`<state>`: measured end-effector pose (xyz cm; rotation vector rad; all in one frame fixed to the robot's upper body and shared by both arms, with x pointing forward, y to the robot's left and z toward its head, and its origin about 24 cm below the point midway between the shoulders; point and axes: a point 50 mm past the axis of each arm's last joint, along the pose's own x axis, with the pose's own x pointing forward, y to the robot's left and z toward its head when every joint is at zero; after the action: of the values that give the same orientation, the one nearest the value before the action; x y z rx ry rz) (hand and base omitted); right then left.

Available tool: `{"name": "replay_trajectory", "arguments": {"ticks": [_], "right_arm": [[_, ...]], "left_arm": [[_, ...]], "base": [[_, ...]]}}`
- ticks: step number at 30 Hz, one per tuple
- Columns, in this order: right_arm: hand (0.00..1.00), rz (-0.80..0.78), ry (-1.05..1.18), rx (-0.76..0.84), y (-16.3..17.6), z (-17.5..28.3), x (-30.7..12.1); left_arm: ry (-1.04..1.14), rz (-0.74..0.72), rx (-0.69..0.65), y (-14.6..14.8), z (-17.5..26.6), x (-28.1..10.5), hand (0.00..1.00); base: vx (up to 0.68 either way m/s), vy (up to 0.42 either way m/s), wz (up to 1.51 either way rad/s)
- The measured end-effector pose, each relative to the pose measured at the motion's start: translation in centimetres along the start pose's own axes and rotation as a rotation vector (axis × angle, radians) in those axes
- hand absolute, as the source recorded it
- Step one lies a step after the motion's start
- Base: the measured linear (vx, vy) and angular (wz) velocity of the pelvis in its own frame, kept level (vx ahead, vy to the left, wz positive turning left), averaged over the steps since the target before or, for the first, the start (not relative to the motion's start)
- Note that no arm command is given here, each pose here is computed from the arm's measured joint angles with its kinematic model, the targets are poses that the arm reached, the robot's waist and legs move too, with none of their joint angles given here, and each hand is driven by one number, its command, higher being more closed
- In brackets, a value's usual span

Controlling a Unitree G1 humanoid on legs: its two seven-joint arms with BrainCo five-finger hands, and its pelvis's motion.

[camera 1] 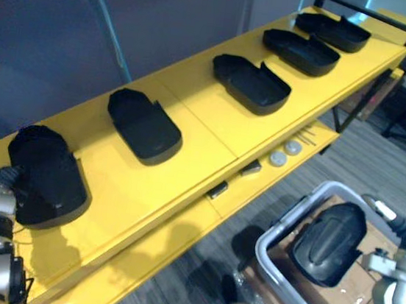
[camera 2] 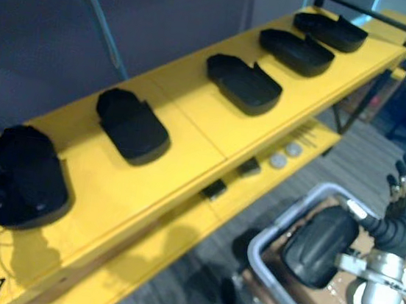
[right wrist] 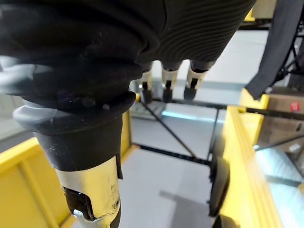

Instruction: Walk over and take plastic housings, then place them on the shelf

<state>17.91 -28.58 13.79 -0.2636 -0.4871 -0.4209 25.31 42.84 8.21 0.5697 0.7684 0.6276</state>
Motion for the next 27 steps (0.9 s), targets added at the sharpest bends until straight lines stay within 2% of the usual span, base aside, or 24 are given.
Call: {"name": "replay_trajectory", "arguments": {"ticks": [12,13,19,27], "right_arm": [[0.00,0.028,0.011,-0.008,0.1,0.0,0.2],[0.00,0.032,0.011,-0.009,0.2,0.0,0.3],[0.00,0.059,0.042,-0.024,0.2,-0.3,0.4],[0.00,0.117,-0.011,-0.085,-0.6,0.8,1.6]], "left_arm": [[0.022,-0.013,0.020,0.0,-1.1,0.3,1.00],[0.025,-0.015,0.020,0.0,-1.2,0.3,0.00],[0.051,-0.015,-0.002,-0.2,-2.5,0.3,0.00],[0.084,0.246,-0.177,0.4,-3.2,0.2,0.00]], "base": [[-0.04,-0.006,0.00],[-0.04,-0.006,-0.03],[-0.05,-0.002,-0.05],[-0.05,-0.009,-0.08]]}}
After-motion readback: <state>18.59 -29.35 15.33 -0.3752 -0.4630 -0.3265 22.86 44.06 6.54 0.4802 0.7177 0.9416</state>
